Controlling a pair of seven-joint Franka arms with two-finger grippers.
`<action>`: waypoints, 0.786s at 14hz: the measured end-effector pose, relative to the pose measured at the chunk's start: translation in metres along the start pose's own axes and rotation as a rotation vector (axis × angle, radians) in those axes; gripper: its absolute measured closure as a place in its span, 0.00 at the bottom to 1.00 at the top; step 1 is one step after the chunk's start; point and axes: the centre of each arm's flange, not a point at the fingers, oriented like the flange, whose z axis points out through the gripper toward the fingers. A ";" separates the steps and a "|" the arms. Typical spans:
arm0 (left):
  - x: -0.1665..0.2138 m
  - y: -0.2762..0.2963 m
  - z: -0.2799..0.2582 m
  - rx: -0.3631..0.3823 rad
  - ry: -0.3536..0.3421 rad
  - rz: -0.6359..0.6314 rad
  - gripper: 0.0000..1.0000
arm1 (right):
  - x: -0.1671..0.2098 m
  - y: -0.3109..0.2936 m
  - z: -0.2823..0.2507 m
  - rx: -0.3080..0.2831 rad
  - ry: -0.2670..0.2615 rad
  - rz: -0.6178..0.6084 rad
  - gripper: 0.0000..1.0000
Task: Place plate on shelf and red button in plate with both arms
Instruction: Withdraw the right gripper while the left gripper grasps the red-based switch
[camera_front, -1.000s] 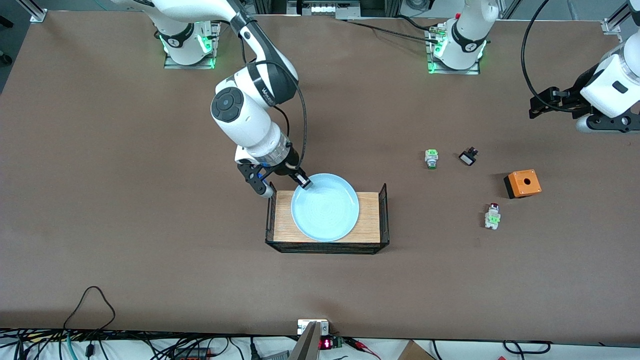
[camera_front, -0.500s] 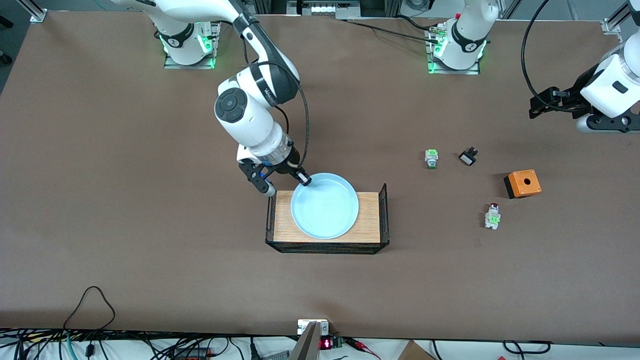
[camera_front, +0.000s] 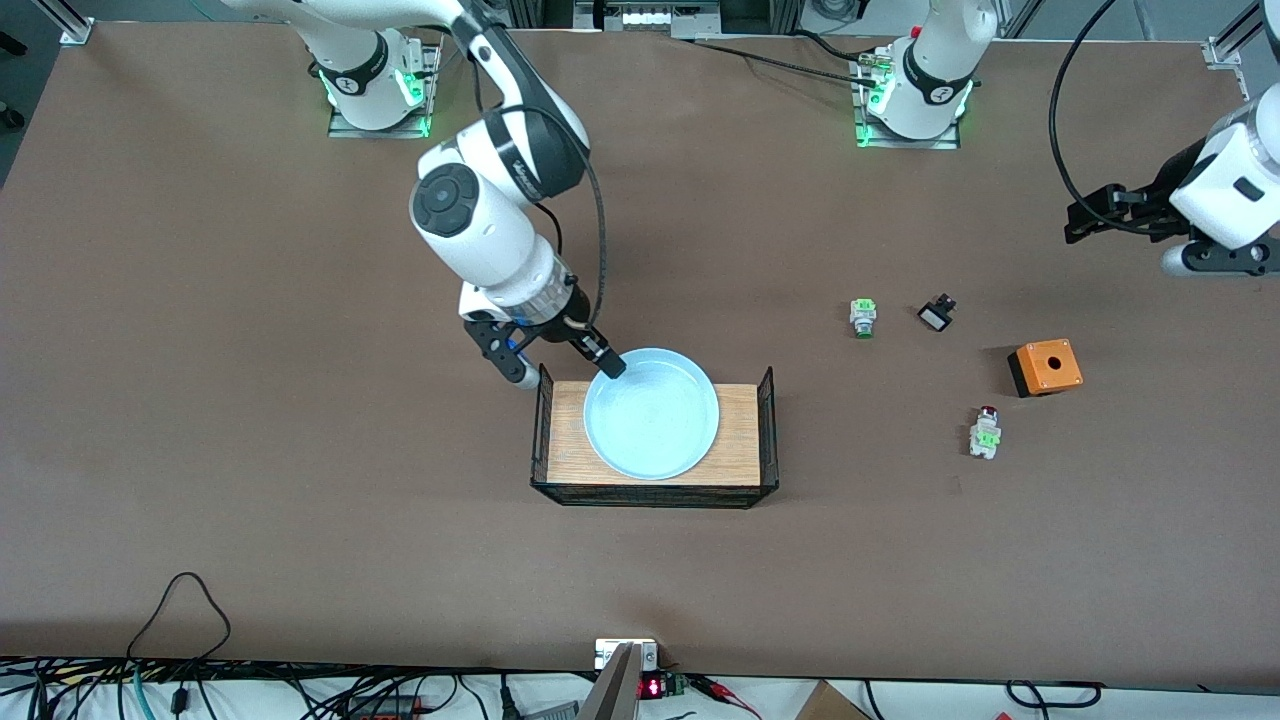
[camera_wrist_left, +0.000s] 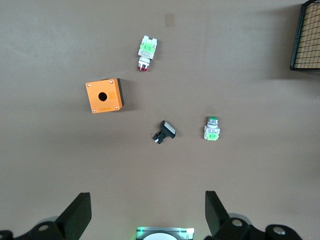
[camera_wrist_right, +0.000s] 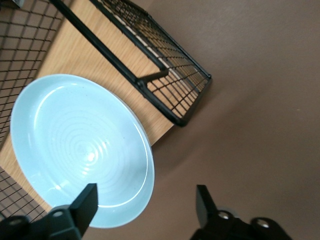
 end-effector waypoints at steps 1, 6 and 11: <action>0.008 -0.004 0.009 -0.002 -0.010 -0.008 0.00 | 0.001 -0.002 -0.017 -0.014 0.001 -0.010 0.00; 0.079 -0.020 0.081 0.098 -0.030 0.038 0.00 | -0.003 -0.002 -0.088 -0.073 0.029 -0.077 0.00; 0.150 -0.020 0.183 0.084 0.035 0.217 0.00 | 0.041 0.027 -0.177 -0.148 0.080 -0.293 0.00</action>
